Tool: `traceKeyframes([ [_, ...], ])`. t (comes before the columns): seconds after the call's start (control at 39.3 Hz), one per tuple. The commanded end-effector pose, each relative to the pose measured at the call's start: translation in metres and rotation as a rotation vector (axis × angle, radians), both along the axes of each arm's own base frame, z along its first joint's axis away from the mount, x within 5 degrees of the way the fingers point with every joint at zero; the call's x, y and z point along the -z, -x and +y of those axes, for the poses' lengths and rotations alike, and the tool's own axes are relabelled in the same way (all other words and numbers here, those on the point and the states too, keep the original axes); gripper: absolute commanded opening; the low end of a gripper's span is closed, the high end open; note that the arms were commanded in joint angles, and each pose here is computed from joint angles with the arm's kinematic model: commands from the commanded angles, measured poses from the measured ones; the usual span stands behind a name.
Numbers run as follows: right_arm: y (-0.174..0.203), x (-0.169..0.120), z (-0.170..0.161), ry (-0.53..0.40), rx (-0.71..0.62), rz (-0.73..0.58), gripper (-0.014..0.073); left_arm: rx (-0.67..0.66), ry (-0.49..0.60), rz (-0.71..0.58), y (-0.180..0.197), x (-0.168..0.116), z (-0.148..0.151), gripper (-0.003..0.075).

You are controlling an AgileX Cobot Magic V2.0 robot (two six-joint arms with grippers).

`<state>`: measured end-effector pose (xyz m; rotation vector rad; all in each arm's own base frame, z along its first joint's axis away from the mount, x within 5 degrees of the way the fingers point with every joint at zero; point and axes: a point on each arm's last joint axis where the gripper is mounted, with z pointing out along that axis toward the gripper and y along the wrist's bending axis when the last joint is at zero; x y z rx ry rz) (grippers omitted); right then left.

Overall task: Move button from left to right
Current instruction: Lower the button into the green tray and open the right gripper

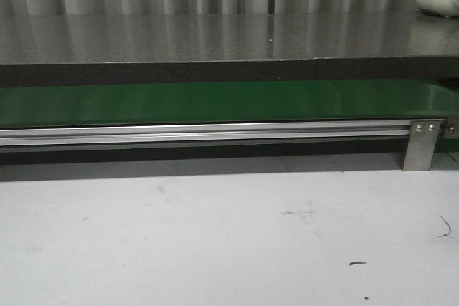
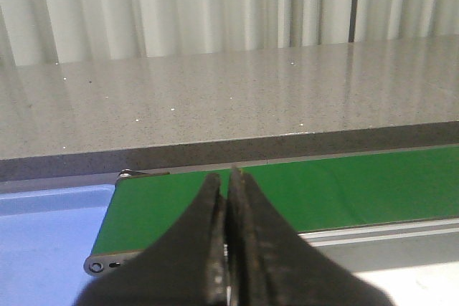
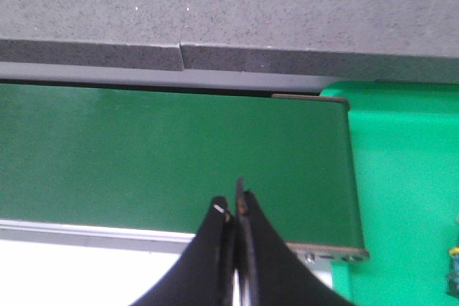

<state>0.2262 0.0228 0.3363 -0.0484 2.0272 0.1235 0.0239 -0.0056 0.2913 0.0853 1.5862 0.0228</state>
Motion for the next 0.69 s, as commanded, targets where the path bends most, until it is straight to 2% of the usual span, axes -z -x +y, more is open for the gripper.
traceKeyframes([
  [0.0, 0.032, -0.011, -0.004, -0.009, 0.011, -0.205, -0.0067, -0.002, 0.026, -0.097, 0.001, -0.015, 0.0, -0.0021],
  [0.18, 0.083, 0.012, -0.009, -0.019, 0.021, -0.33, -0.0067, -0.002, 0.026, -0.097, 0.001, -0.015, 0.0, -0.0021],
  [0.36, 0.122, 0.028, -0.013, -0.027, 0.02, -0.401, -0.0067, -0.002, 0.026, -0.097, 0.001, -0.015, 0.0, -0.0021],
  [0.66, 0.145, 0.034, -0.014, -0.031, 0.014, -0.433, -0.0067, -0.002, 0.026, -0.097, 0.001, -0.015, 0.0, -0.0021],
])
